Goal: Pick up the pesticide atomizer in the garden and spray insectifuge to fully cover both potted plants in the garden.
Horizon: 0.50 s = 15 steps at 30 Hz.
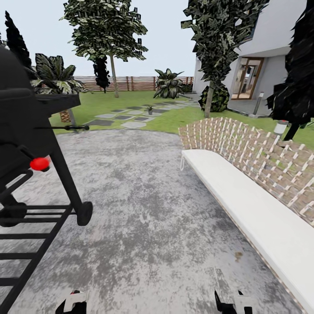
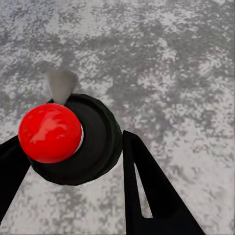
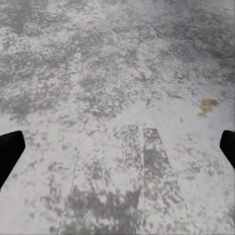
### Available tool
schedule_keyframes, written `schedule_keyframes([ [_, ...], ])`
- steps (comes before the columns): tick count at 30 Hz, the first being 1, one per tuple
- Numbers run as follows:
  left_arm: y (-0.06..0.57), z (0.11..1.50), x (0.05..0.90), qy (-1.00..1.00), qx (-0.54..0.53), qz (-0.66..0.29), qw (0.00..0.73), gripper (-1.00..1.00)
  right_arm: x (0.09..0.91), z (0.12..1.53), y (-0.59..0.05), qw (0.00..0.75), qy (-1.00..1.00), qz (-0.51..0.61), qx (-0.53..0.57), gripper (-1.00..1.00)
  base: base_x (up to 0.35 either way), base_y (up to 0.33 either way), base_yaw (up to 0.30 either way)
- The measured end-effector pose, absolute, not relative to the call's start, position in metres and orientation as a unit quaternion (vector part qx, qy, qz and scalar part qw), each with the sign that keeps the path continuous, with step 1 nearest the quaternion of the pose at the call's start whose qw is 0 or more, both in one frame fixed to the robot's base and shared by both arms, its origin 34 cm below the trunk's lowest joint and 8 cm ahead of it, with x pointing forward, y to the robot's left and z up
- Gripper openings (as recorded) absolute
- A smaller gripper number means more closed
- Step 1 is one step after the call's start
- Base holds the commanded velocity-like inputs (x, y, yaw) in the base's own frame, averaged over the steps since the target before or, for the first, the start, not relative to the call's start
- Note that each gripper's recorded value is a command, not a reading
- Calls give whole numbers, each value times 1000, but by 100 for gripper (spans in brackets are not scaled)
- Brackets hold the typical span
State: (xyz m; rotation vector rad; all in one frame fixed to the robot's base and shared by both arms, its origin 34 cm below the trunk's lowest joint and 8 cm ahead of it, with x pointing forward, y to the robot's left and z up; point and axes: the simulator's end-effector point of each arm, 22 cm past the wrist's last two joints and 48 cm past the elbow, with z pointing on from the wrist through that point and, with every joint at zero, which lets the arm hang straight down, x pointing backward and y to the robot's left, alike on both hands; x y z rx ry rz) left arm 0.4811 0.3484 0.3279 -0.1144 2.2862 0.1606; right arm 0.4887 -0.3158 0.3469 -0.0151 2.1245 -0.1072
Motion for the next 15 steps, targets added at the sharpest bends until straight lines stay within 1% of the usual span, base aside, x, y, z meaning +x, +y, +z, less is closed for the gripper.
schedule_keyframes([
  [15,349,328,481,908,-46,64,411,-100,489,347,-316,486,873,-44,-6,100,340,0,0],
])
